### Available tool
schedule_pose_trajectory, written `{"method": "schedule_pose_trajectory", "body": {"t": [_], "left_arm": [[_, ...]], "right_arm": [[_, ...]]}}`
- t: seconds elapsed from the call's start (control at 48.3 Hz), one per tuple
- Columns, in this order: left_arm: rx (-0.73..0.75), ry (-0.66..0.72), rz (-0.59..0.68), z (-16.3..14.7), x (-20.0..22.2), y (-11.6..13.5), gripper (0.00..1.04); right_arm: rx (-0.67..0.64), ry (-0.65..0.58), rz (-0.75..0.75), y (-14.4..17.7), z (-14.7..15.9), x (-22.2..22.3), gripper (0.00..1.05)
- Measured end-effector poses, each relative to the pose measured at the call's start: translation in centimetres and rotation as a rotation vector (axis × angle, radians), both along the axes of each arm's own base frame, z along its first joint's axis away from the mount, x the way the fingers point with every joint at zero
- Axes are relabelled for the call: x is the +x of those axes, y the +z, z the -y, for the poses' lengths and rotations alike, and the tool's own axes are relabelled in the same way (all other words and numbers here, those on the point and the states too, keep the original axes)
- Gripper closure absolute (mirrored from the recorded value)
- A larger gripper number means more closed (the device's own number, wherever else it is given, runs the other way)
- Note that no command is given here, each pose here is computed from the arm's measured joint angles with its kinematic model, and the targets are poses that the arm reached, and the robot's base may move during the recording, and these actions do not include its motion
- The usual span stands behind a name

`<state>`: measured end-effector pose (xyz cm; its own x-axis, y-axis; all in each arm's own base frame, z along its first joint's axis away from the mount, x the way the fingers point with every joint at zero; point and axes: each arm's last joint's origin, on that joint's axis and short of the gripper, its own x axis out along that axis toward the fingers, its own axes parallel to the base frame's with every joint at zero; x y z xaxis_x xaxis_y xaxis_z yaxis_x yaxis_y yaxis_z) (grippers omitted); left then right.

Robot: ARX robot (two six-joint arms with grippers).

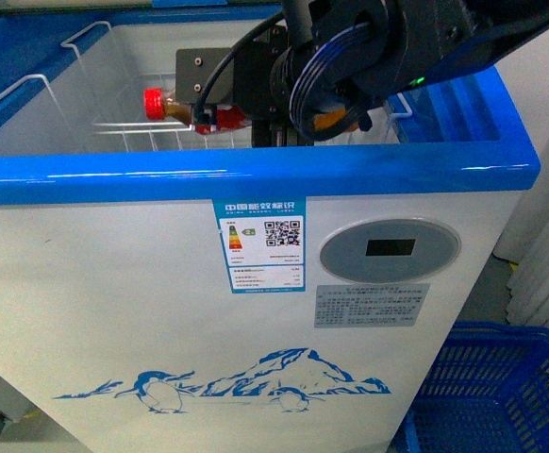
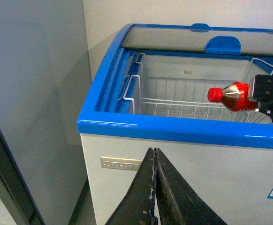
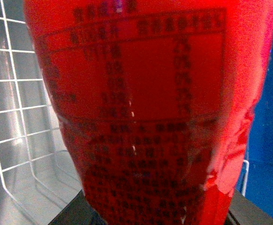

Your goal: Put drink in fridge

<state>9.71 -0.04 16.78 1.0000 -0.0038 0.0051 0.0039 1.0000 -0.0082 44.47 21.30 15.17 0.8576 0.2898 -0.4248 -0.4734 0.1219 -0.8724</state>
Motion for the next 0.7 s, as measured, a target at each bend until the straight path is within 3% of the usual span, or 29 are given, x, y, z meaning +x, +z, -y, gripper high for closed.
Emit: {"method": "schedule_pose_trajectory", "body": {"t": [0.145, 0.393, 0.476, 0.703], "left_arm": [[0.0, 0.0, 0.0, 0.0, 0.0, 0.0, 1.02], [0.0, 0.0, 0.0, 0.0, 0.0, 0.0, 0.68], [0.0, 0.0, 0.0, 0.0, 0.0, 0.0, 0.52], [0.0, 0.0, 0.0, 0.0, 0.0, 0.0, 0.19]], "right_arm": [[0.001, -0.003, -0.032, -2.8, -0.5, 0.1, 0.66], [0.025, -0.009, -0.031, -3.2, -0.7, 0.1, 0.66], [0.036, -0.016, -0.024, -3.3, -0.8, 0.1, 0.66], [0.052, -0.02, -0.052, -3.5, -1.0, 0.0, 0.32]]}}
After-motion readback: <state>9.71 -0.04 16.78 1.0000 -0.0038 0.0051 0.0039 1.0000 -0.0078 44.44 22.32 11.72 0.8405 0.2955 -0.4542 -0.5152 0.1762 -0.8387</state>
